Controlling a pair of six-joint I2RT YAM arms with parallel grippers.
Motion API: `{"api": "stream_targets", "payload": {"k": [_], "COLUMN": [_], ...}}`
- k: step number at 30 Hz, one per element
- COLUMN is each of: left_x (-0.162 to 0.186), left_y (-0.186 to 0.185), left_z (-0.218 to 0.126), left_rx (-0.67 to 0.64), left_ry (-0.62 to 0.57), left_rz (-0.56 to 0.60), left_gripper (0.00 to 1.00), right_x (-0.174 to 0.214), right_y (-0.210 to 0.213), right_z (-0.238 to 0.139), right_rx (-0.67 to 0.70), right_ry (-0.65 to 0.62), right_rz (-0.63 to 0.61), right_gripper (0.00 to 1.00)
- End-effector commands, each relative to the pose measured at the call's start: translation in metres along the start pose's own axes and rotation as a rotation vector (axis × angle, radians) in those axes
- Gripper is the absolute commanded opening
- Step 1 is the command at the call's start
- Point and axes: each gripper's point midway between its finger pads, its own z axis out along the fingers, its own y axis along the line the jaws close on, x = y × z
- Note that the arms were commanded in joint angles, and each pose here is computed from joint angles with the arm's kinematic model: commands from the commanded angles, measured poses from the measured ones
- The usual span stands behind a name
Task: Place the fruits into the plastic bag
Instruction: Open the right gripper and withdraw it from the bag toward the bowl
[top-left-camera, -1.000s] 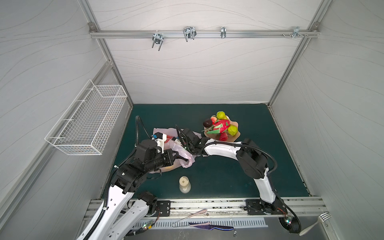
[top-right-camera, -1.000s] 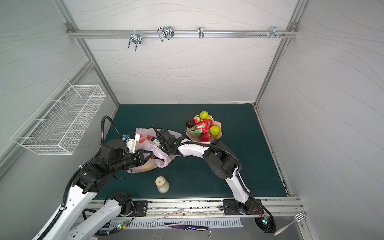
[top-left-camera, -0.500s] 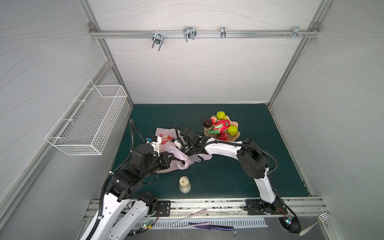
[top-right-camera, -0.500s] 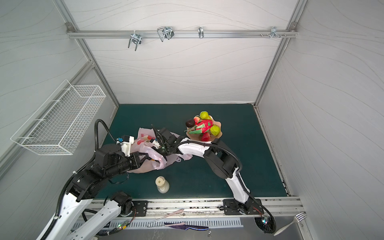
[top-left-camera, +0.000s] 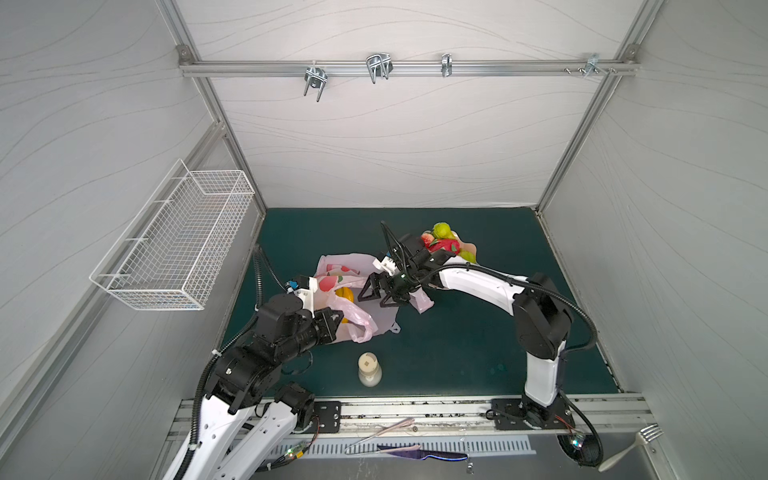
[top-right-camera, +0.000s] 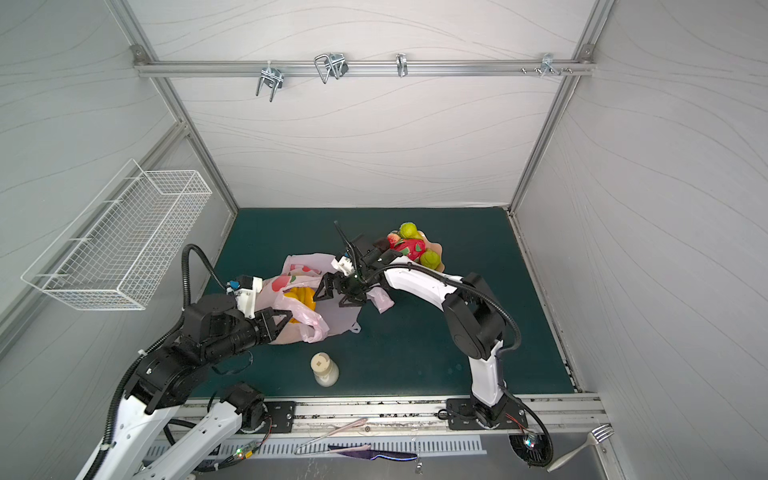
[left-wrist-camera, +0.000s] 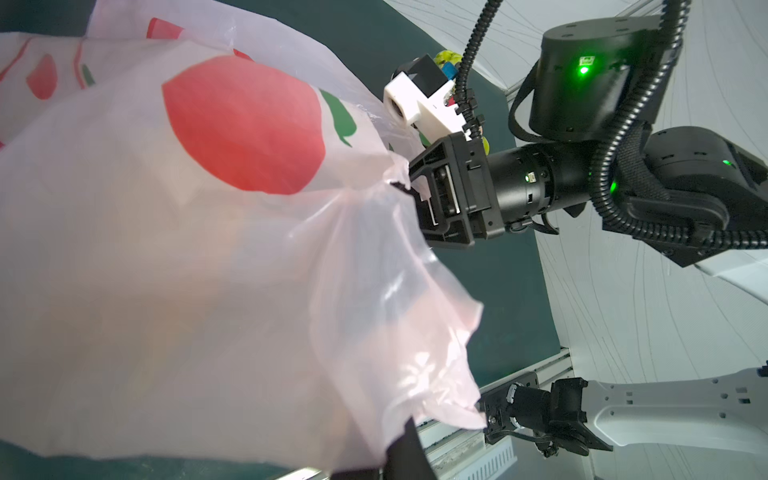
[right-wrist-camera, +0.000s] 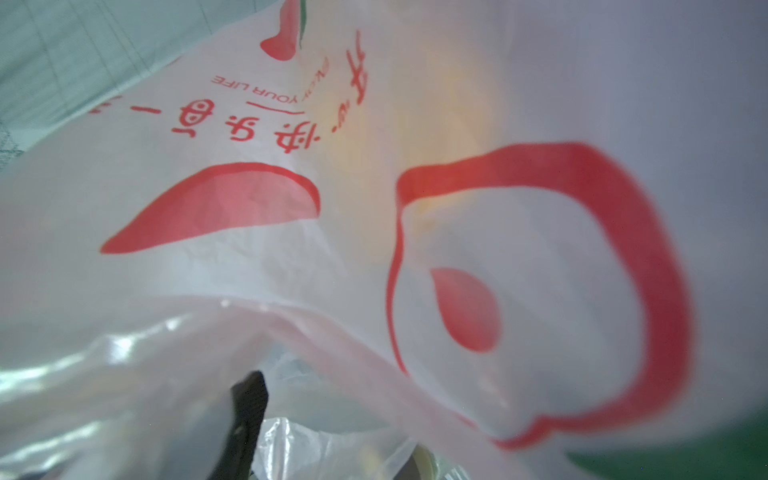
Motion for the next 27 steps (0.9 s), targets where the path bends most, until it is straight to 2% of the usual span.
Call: {"api": "stream_targets", "payload": {"k": [1,13,18,27], "left_x": [-0.004,-0.008,-0.011,-0.013], "left_y": [-0.003,-0.018,-0.026,-0.033], "left_z": [-0.003,0.001,0.003,0.007], "left_rx": [0.003,0.057,0.094,0.116], "left_ry": [-0.014,0.005,0.010,0.023], "left_rz": [0.001,0.018,0.030,0.041], "left_gripper": [0.00,0.00,0.00,0.00], "right_x": [0.009,0.026,0.030,0.031], "right_y": [-0.017,-0.023,-0.011,-0.015], "right_z": [-0.013,-0.069,-0.102,-0.175], "right_rx": [0.114,0.312,0.317,0.280], "right_ry": [-0.009,-0.080,-0.130,-0.228], "right_rz": [-0.031,-0.229,-0.319,-0.252], "right_gripper": [0.99,0.99,0.99,0.99]}}
